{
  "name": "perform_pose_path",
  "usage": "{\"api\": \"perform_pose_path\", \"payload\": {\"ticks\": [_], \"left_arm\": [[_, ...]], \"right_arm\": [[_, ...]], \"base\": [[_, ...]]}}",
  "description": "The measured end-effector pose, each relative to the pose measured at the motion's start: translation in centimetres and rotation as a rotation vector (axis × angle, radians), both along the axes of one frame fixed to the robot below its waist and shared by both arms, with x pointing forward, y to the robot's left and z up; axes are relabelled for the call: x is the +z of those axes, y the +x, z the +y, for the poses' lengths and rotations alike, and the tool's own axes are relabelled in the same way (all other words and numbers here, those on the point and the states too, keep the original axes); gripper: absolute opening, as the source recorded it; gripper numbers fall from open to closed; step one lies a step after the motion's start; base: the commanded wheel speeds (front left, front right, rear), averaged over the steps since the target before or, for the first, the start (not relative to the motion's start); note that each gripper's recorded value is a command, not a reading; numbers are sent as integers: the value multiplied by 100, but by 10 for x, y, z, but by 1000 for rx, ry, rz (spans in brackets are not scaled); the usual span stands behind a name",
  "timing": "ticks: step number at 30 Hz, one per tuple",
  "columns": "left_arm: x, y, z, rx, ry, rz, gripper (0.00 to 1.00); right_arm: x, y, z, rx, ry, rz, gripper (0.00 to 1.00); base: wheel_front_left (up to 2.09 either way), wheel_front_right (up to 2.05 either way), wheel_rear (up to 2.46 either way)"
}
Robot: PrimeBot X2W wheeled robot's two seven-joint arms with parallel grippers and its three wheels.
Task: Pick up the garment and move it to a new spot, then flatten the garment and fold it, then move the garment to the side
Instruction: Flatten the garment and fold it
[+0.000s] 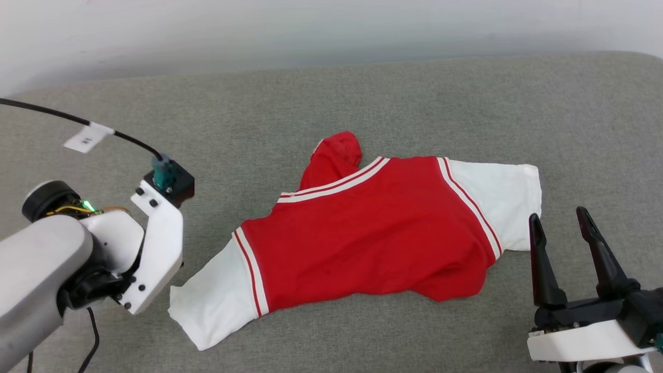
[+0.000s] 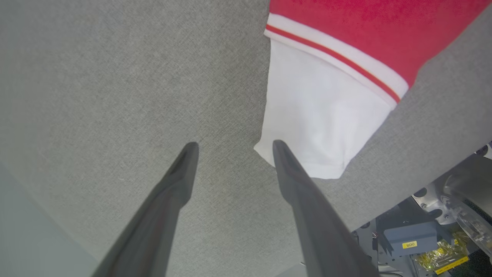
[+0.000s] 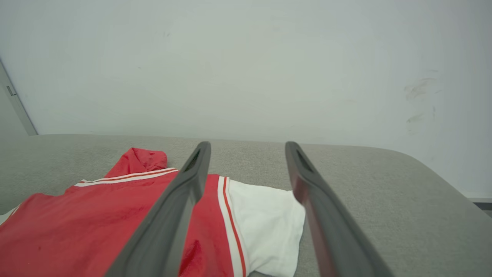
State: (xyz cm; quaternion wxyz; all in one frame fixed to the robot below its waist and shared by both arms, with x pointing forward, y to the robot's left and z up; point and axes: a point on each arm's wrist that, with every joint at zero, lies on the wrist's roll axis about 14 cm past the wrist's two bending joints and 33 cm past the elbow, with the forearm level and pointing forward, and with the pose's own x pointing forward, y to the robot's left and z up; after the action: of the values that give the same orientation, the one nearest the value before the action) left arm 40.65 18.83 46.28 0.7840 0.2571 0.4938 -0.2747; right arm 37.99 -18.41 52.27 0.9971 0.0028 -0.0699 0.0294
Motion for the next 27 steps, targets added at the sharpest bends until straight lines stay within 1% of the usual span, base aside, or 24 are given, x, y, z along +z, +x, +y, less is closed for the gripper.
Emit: {"api": "perform_pose_path", "payload": {"ticks": [6,8,13,16,17,18,19,24,27], "left_arm": [[-35,-10,-3,-45,64,133,100],[-55,-18,-3,-60,85,198,100],[-82,-29,-2,-77,119,286,100],[-94,-27,0,-84,136,316,100],[-95,-27,-1,-86,137,319,49],[-96,-27,-1,-91,135,320,5],[-94,-26,-2,-83,122,301,0],[-83,-24,-6,-53,54,240,0],[-69,-18,-11,-29,-5,174,0]], "right_arm": [[-5,3,-7,-22,-6,13,100],[-7,5,-10,-32,-9,19,100],[-13,6,-16,-47,-14,39,100],[-17,9,-19,-57,-20,50,100],[-17,9,-19,-58,-21,51,100],[-17,9,-20,-59,-22,51,100],[-14,9,-21,-61,-33,40,100],[-3,9,-20,-44,-77,9,100],[15,15,-28,-37,-131,-43,100]], "base": [[0,0,0],[0,0,0],[0,0,0],[0,0,0],[0,0,0],[0,0,0],[0,0,0],[0,0,0],[0,0,0]]}}
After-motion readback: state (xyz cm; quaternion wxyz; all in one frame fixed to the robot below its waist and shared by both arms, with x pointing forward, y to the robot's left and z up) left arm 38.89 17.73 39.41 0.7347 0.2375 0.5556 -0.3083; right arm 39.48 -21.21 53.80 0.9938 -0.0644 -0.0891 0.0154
